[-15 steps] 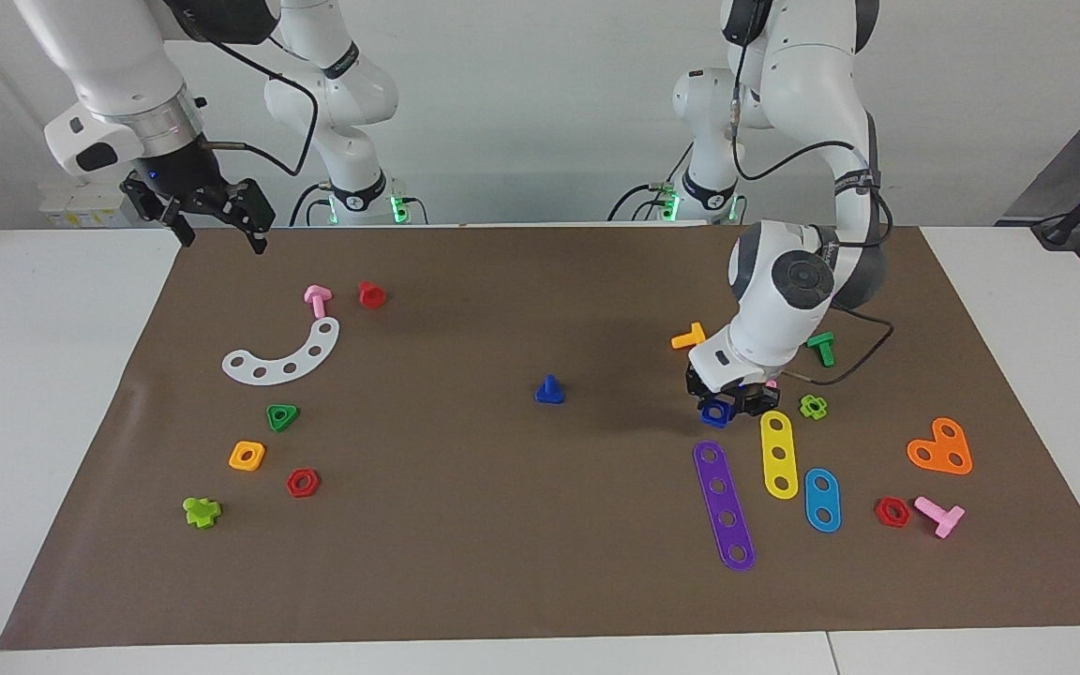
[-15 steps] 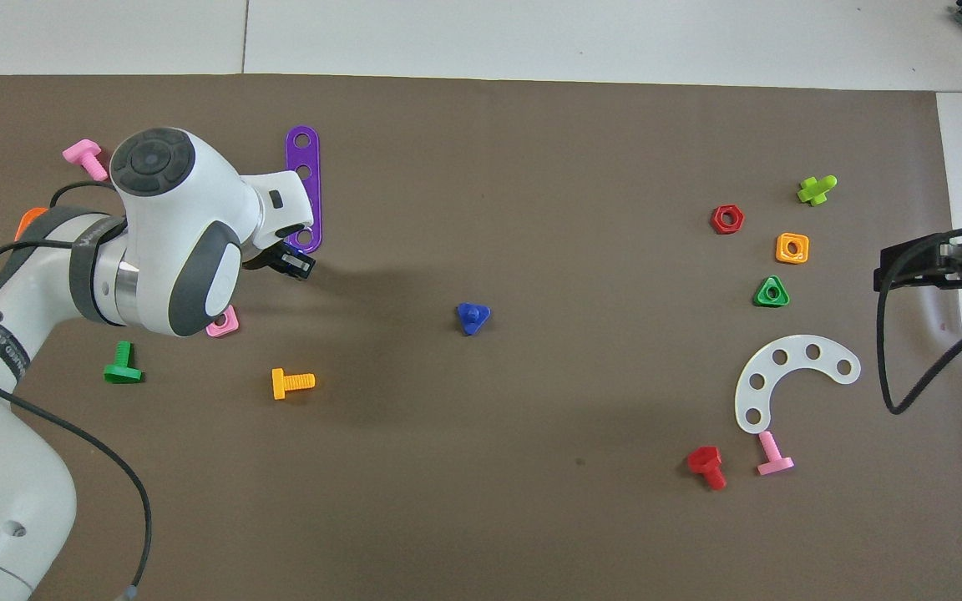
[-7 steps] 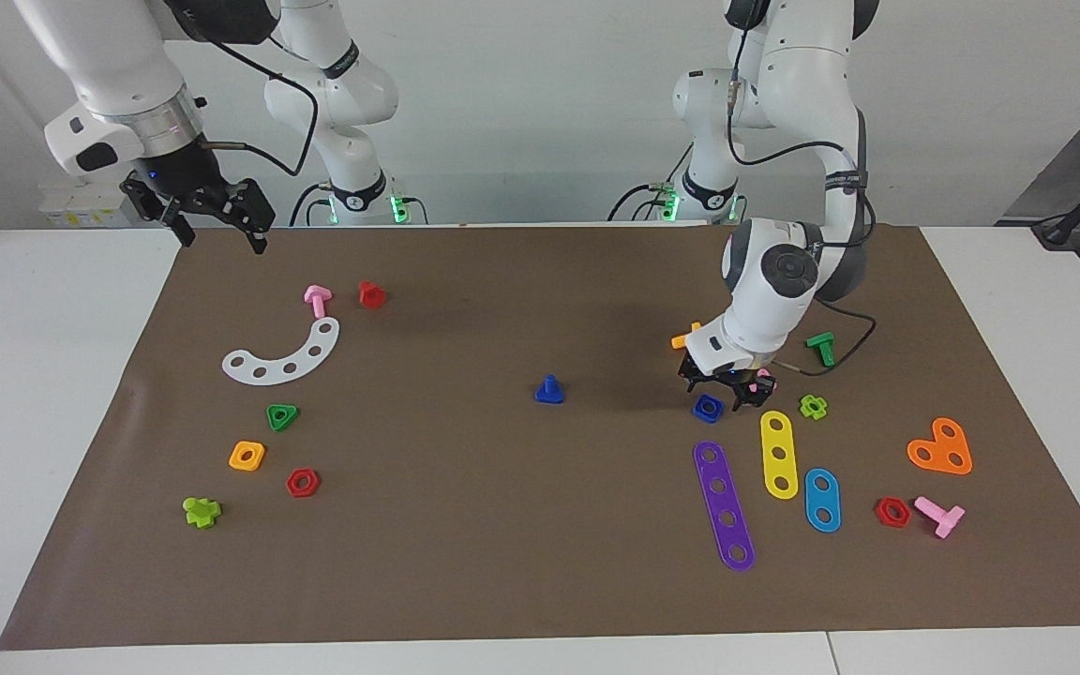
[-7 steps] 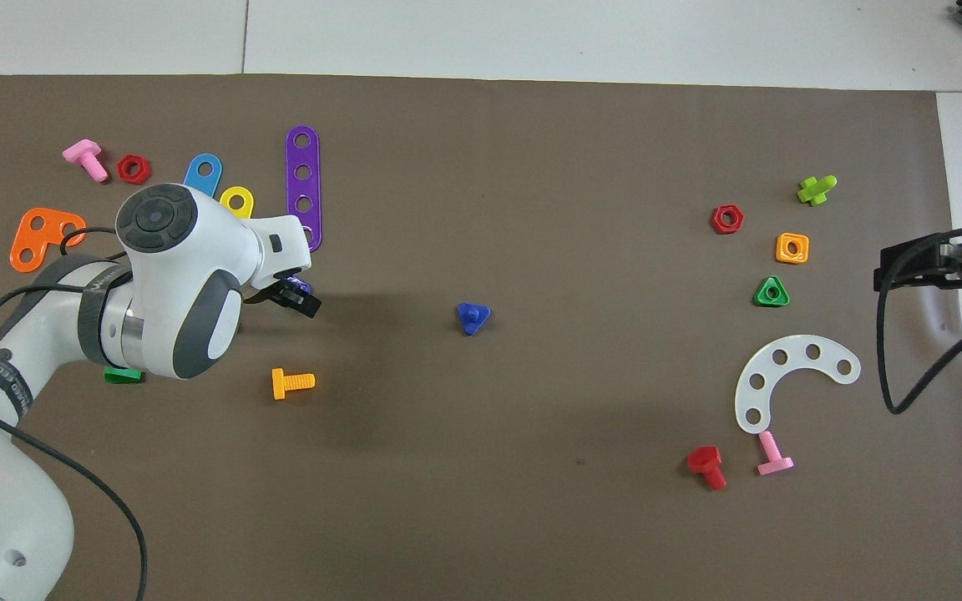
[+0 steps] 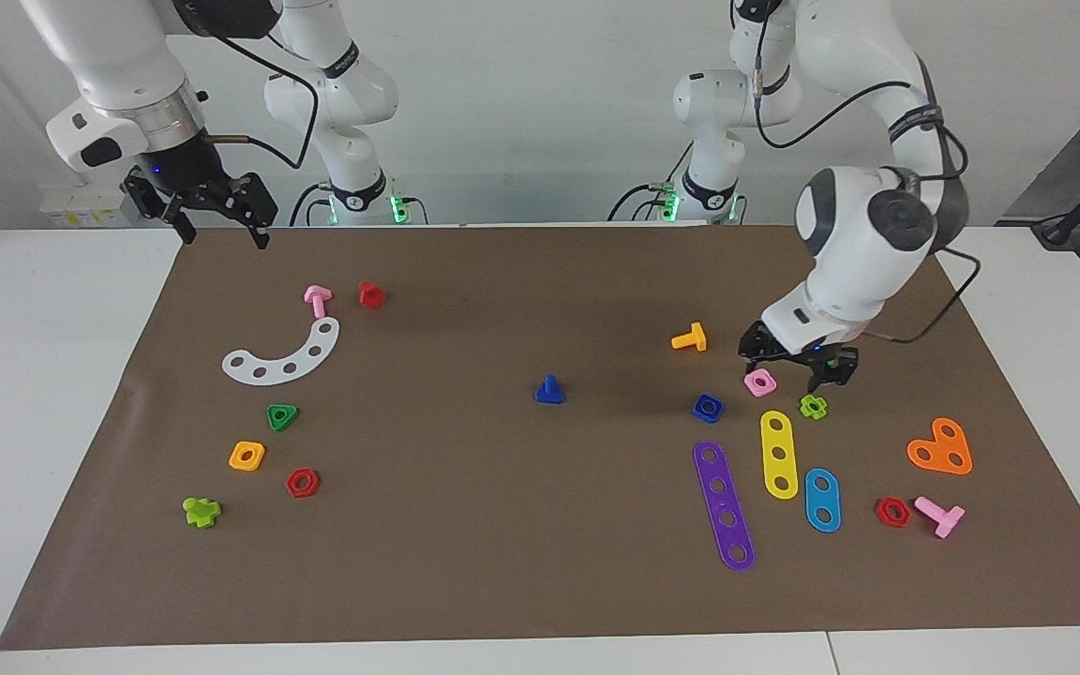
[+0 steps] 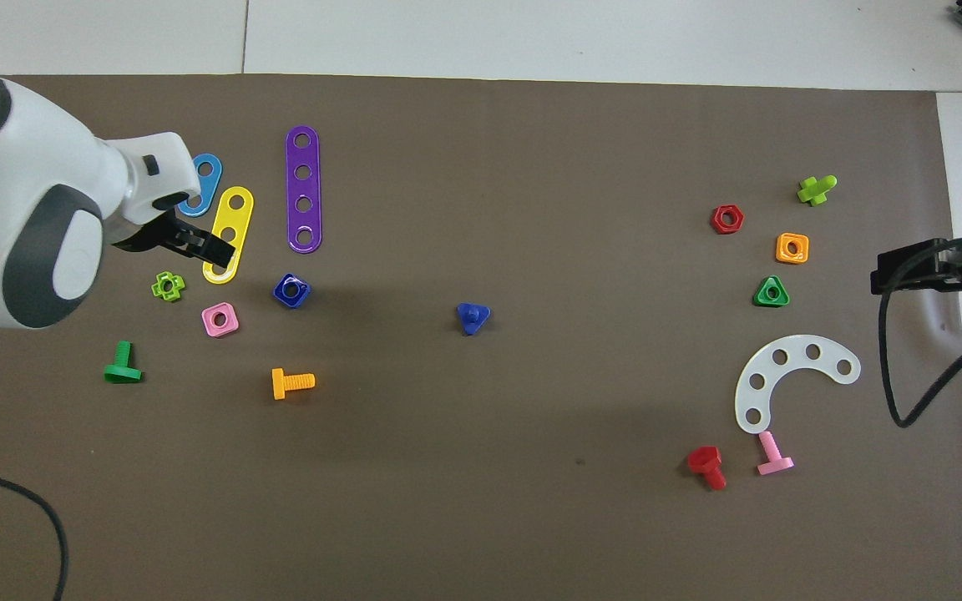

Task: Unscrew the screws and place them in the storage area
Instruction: 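Release the nut and withdraw the left gripper while the right gripper reaches in, then move the right gripper down onto the blue bolt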

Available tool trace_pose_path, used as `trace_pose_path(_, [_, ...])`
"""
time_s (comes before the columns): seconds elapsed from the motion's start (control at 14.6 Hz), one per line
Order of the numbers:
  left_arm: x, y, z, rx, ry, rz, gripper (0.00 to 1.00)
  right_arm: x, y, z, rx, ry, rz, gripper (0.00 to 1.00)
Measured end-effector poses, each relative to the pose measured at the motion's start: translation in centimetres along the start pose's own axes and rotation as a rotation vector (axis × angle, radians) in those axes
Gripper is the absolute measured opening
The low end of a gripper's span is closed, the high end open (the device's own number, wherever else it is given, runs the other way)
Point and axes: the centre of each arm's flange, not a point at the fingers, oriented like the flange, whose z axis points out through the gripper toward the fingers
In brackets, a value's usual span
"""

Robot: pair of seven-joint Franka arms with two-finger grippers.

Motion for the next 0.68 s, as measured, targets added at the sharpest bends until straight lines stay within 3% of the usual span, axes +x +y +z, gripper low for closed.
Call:
trace_pose_path(0.21, [-3.7,-5.7,-4.3,0.010,0.009,-0.108,1.00,0.4,-4.8,1.6,0.018,0.032,-0.071,1.00])
trace_pose_path(0.41, [-8.5,-10.0,-8.9,0.018,0.004,-0.211,1.00,0.9,-13.2,5.2,0.035,0.064,-0.062,1.00])
trace_pose_path(0.68, [-11.9,-9.9,-16.3,0.014,-0.021,-0.283,1.00,1.0,-27.4,12.8,0.058,0.083,0.008,1.00])
